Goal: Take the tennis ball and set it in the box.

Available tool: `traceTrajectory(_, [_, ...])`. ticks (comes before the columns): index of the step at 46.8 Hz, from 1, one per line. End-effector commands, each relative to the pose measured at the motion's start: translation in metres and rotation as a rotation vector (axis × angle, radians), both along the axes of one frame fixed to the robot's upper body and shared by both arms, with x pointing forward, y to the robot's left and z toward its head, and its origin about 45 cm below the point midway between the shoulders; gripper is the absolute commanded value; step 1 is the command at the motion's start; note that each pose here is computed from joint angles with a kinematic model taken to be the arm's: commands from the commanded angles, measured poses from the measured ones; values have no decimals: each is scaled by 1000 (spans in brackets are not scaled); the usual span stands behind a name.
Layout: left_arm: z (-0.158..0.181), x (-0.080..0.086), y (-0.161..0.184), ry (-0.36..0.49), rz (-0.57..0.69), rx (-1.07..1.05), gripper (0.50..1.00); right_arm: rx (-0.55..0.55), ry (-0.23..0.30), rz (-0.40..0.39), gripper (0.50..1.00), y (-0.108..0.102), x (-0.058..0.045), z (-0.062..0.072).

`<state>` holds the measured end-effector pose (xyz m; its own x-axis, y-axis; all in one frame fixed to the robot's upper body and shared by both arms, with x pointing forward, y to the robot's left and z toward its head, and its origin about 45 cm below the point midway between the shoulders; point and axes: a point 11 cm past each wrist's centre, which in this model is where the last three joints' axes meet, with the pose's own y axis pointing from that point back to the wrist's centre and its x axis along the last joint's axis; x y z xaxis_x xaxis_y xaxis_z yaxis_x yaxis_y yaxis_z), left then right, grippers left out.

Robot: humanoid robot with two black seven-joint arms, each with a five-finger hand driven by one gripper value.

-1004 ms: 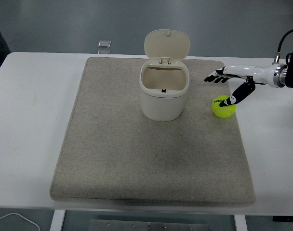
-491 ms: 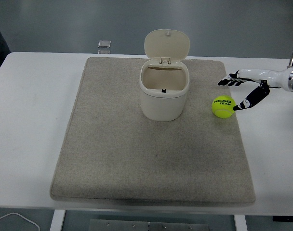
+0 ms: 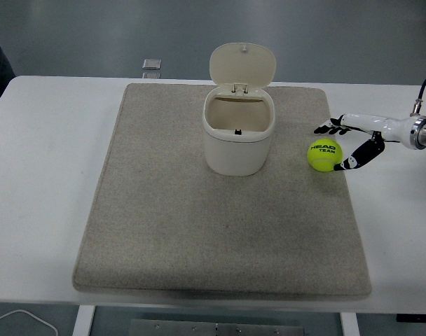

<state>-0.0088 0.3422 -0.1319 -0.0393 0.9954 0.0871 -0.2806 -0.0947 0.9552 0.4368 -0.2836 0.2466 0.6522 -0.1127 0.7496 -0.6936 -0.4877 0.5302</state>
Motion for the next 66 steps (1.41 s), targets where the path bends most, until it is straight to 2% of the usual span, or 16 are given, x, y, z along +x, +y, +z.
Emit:
traceTrajectory(1, [0, 0, 0, 1, 0, 0, 992, 6, -4, 4, 897, 4, 1, -1])
traceTrajectory(14, [0, 0, 0, 0, 0, 0, 992, 15, -8, 6, 895, 7, 0, -4])
traceTrajectory(19, [0, 1, 0, -2, 0, 0, 992, 24, -3, 18, 895, 15, 0, -6])
traceTrajectory(27, [0, 0, 0, 0, -2, 0, 992, 45, -25, 5, 895, 16, 2, -4])
traceTrajectory(33, [0, 0, 0, 0, 0, 0, 990, 62, -31, 28, 895, 32, 3, -7])
traceTrajectory(66, [0, 0, 0, 0, 0, 0, 992, 44, -28, 15, 881, 26, 4, -12])
